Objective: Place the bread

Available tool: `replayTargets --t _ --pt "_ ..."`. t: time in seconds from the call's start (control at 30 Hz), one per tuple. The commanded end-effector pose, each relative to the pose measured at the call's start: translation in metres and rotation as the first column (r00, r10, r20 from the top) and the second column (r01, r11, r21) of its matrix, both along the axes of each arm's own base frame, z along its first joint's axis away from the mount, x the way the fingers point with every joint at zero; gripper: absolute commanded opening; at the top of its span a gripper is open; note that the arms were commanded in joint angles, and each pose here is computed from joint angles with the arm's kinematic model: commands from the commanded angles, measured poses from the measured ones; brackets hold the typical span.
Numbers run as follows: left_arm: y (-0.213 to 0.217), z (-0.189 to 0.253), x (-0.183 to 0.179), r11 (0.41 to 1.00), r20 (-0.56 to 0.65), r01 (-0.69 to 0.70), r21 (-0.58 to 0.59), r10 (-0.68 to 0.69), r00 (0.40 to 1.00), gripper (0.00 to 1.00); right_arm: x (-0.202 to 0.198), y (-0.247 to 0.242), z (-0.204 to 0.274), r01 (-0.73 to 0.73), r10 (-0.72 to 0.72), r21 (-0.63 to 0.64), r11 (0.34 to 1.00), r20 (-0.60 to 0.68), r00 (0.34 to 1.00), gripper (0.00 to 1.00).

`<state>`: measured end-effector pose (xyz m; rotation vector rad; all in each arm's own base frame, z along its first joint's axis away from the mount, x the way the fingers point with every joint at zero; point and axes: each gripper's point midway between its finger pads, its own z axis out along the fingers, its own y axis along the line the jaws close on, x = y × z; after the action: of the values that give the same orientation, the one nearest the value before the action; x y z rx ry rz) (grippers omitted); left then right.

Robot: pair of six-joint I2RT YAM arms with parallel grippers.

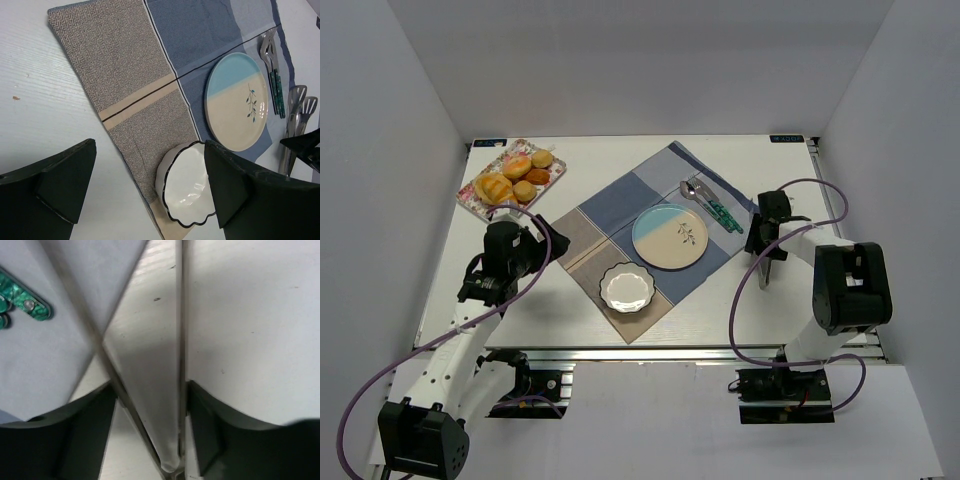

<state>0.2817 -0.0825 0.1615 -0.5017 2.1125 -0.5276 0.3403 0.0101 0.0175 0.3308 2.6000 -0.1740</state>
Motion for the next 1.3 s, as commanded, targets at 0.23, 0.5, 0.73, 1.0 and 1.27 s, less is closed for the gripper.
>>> replayTargets --t 0.23,0.5,0.73,1.0,1.27 --pt "0.003 0.021 0.000 1.000 0.035 -0.024 -0.008 0.024 0.999 0.98 -0.026 -0.009 0.009 0.042 -0.042 -0.022 0.999 -0.014 0.999 0.38" --pt "0.012 0.022 -0.005 0.996 0.002 -0.085 -0.002 0.085 0.996 0.98 -0.018 0.006 0.084 -0.069 0.061 0.042 0.997 0.164 0.985 0.28" --pt "0.030 0.017 -0.017 0.978 -0.076 -0.206 0.018 0.207 0.975 0.98 -0.011 0.075 0.143 -0.376 0.346 0.049 0.925 0.295 0.890 0.28" --pt "0.062 0.031 -0.039 0.927 -0.091 -0.363 0.092 0.371 0.924 0.98 -0.006 0.240 0.173 -0.749 0.707 0.023 0.662 0.311 0.635 0.25" --pt "0.057 0.035 -0.042 0.938 -0.069 -0.341 0.057 0.344 0.936 0.98 -0.008 0.251 0.154 -0.763 0.725 0.045 0.645 0.280 0.629 0.29"
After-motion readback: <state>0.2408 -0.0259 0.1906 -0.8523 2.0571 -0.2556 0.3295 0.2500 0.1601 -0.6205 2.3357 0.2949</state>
